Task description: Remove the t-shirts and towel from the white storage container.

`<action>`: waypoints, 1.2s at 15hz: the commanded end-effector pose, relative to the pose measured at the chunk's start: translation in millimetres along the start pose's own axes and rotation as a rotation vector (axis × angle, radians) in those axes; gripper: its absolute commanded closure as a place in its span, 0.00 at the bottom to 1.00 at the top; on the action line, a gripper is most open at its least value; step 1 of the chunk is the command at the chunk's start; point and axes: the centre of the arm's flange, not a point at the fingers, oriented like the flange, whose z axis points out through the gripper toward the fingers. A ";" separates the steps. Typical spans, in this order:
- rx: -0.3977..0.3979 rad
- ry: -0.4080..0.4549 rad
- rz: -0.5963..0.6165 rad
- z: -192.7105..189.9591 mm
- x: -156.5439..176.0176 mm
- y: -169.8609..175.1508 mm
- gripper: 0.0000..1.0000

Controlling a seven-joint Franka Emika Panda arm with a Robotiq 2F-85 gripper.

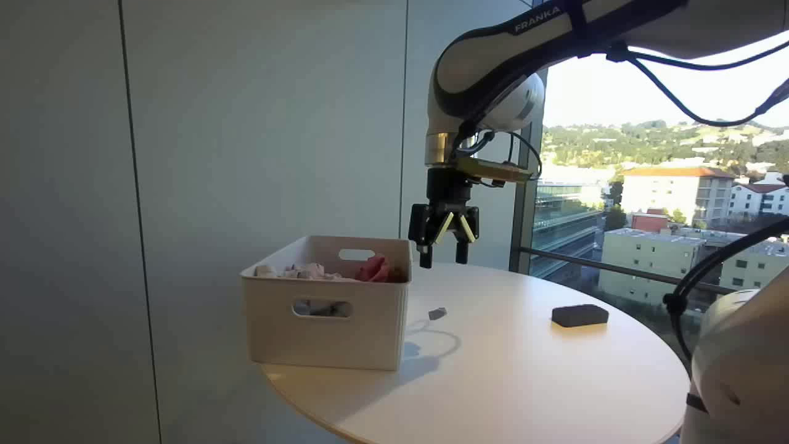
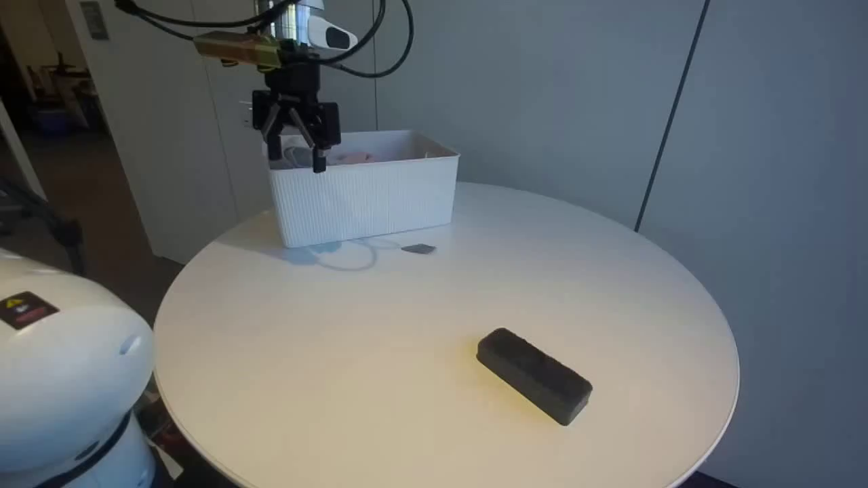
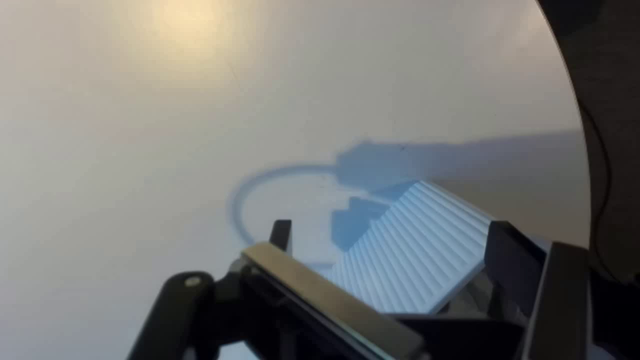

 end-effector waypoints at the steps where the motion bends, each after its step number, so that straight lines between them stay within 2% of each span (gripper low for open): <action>1: 0.001 0.004 0.000 -1.7 0.7 -0.2 0.00; 18: 0.002 0.016 -0.001 -7.1 0.6 -0.5 0.00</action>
